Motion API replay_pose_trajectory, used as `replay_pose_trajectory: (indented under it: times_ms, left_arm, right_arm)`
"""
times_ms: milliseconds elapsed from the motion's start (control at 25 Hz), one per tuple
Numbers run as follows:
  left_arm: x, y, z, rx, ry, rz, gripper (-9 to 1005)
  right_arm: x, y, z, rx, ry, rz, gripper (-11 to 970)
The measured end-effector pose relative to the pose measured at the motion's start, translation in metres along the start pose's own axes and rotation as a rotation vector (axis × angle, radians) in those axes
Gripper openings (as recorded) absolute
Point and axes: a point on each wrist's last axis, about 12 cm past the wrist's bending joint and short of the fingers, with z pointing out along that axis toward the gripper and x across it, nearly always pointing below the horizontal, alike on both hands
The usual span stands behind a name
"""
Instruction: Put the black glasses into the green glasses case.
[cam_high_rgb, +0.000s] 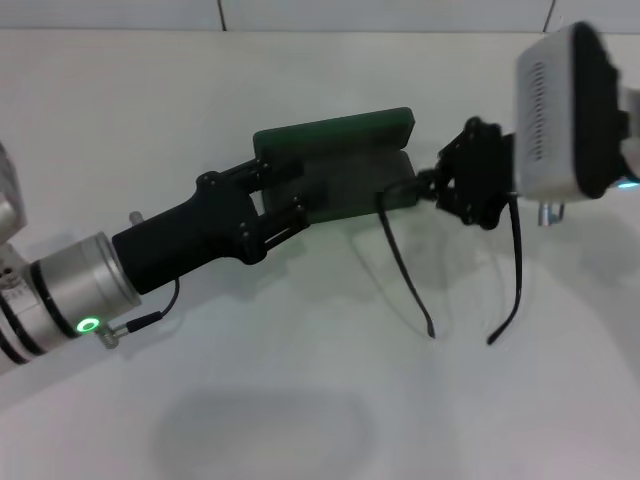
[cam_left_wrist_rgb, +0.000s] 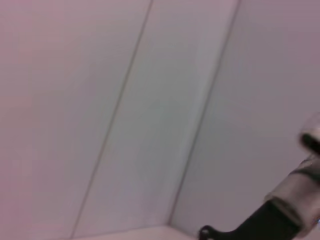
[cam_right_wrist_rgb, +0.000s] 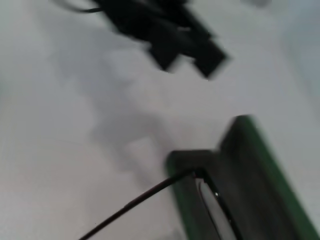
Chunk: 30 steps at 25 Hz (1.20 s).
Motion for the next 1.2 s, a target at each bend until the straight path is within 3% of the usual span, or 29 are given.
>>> replay_pose_trajectory:
  times_ms: [240,400,640,840,1200]
  left_arm:
    - [-0.014,-0.010,-0.002,0.135,-0.071,0.005,517]
    - [-0.026,-0.012,0.004,0.225,-0.090,-0.028,515]
    - [-0.042,-0.014,0.040,0.406,0.023,-0.112,514]
    - [-0.046,-0.021,0.067,0.500,0.094,-0.117,514]
    - [-0.047,-0.023,0.073,0.513,0.105,-0.127,513]
  right_arm:
    - [0.028,0.010,-0.019,0.111,-0.191,0.223,118]
    - [0.043,0.017,-0.024,0.125,-0.330,0.381,118]
    - [0.059,0.024,-0.010,0.093,-0.455,0.553,118]
    - [0.062,0.028,-0.010,0.007,-0.524,0.603,118]
    - [0.063,0.045,-0.011,-0.118,-0.572,0.622,118]
